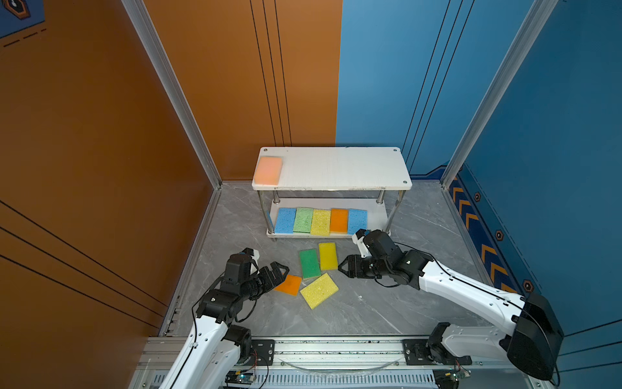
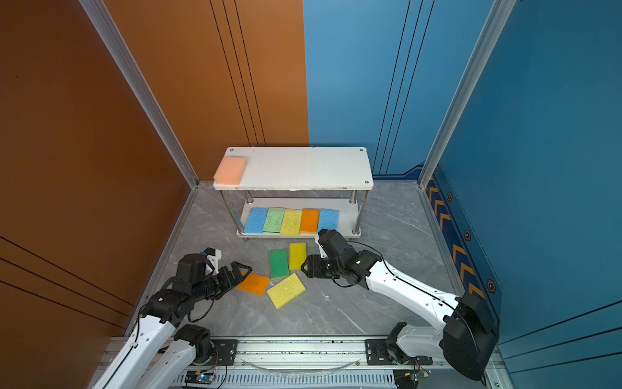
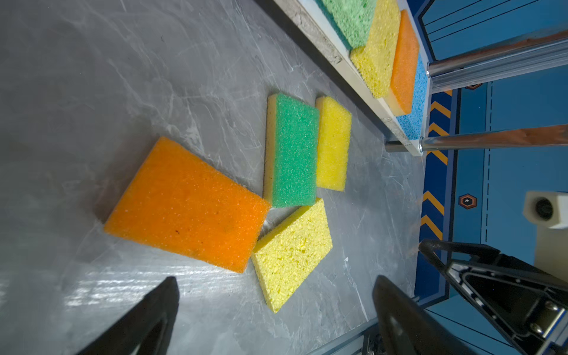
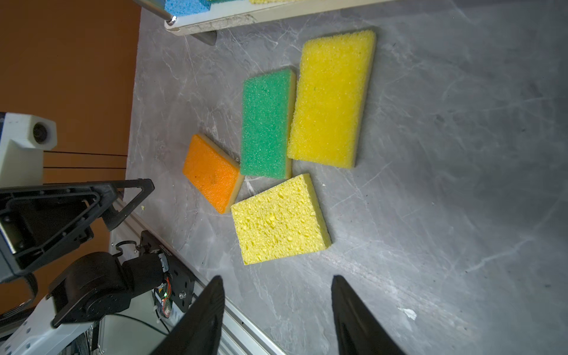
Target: Place and organize the cleaning sponges onto the shelf
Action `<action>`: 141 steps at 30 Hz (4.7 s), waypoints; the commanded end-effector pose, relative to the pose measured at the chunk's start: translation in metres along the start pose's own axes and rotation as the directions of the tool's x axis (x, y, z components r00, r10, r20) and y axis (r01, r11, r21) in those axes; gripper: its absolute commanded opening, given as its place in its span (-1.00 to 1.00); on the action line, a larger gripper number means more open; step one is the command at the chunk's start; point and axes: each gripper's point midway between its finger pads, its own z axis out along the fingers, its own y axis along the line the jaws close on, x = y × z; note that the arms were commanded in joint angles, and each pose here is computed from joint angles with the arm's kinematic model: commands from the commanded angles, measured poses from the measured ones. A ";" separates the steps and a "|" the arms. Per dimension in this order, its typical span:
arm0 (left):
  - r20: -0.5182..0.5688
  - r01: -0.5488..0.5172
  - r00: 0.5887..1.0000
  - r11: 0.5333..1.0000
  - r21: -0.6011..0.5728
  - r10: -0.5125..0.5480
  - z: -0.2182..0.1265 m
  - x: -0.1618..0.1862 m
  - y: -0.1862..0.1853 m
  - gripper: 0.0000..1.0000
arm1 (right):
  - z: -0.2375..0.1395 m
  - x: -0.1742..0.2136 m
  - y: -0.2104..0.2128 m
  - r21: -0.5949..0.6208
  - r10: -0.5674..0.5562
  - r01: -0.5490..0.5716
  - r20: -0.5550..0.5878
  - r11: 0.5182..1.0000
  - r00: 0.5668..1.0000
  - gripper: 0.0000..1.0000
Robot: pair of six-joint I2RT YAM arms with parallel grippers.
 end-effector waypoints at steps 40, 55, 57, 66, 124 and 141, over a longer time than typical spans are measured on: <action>0.035 0.047 0.998 0.974 0.220 -0.057 -0.002 -0.027 -0.028 0.96 | 0.086 -0.019 -0.060 0.193 0.027 -0.015 -0.055 0.981 0.998 -1.00; 0.014 -0.100 0.994 0.872 0.479 0.106 0.001 -0.011 -0.109 0.96 | -0.011 -0.008 0.008 -0.062 -0.028 0.027 -0.020 0.998 0.999 -1.00; 0.017 -0.128 0.990 0.850 0.511 0.139 -0.001 -0.007 -0.126 0.96 | -0.021 -0.010 0.031 -0.131 -0.056 0.053 -0.018 0.990 0.998 -1.00; 0.042 -0.153 0.987 0.830 0.536 0.154 -0.003 -0.004 -0.147 0.82 | -0.041 -0.003 0.101 -0.313 -0.151 0.142 -0.005 0.939 0.989 -1.00; -0.019 -0.135 0.981 0.759 0.637 0.191 -0.012 0.001 -0.165 -0.38 | -0.039 -0.012 0.103 -0.289 -0.140 0.145 0.039 0.946 0.989 -1.00; 0.251 -0.254 0.955 0.878 0.405 0.160 -0.086 -0.048 -0.114 0.99 | -0.115 -0.057 0.141 -0.288 -0.154 0.216 0.223 0.933 0.963 -1.00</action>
